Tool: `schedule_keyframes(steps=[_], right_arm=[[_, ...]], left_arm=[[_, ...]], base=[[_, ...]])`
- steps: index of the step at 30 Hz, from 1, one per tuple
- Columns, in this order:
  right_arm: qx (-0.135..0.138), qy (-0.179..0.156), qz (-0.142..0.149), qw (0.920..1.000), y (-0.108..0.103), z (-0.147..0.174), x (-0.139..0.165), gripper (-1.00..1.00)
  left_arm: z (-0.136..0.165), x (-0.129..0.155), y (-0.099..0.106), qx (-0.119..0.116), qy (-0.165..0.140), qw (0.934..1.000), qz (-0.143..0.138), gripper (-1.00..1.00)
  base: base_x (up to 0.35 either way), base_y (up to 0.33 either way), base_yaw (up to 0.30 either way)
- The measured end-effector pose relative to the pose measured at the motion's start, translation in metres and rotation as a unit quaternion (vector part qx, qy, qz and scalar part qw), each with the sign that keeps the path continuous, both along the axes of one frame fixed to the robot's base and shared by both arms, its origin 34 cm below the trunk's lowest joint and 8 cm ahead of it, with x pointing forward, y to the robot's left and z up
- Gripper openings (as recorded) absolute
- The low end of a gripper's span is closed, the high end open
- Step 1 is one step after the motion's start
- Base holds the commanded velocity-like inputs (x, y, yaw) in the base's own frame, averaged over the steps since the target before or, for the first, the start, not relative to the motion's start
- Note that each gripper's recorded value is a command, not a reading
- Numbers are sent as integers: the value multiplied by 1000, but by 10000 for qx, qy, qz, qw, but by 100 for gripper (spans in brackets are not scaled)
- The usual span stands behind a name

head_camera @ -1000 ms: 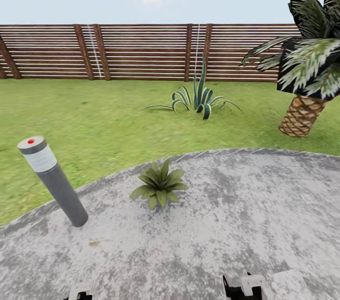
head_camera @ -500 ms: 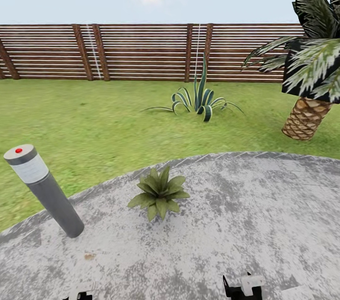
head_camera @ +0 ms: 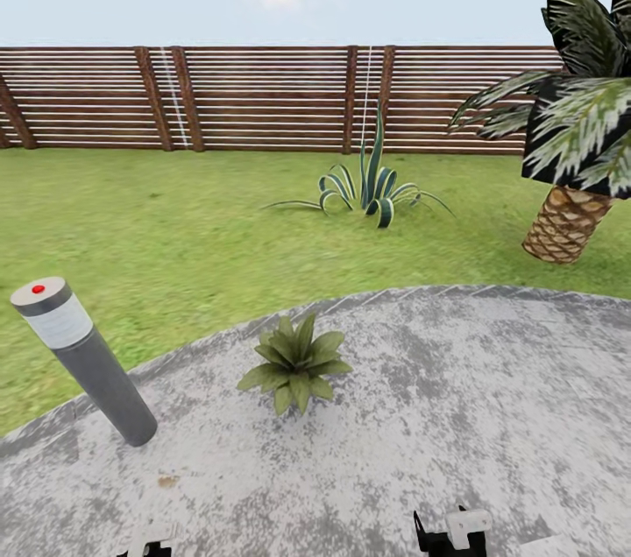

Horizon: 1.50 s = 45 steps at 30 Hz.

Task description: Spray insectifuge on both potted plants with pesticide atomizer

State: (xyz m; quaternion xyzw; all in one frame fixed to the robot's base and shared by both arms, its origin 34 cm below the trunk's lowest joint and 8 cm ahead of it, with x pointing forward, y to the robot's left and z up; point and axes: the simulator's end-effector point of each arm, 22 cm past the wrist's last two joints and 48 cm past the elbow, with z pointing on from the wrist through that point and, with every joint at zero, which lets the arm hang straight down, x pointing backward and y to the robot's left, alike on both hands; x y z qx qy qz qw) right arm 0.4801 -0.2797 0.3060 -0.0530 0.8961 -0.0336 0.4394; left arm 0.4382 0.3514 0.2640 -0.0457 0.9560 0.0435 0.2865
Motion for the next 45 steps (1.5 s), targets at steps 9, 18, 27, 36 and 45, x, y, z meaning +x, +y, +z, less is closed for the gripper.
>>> schedule_keyframes(steps=[9, 18, 27, 36, 45], right_arm=[[2, 5, 1, 10000, 0, 19, 4, 100], [2, 6, 1, 10000, 0, 39, 8, 100], [10, 4, 9, 10000, 2, 39, 8, 100], [16, 2, 9, 10000, 3, 39, 8, 100], [16, 1, 9, 10000, 3, 39, 8, 100]], left_arm=[[19, 4, 0, 0, 3, 10000, -1, -100], [39, 8, 0, 0, 4, 10000, -1, -100], [39, 8, 0, 1, 5, 10000, 0, -100], [39, 8, -1, -5, 2, 10000, -9, -100], [39, 8, -1, -5, 4, 10000, -9, -100]], base=[[0, 0, 0], [0, 0, 0], [35, 7, 0], [331, 26, 0], [330, 0, -5]])
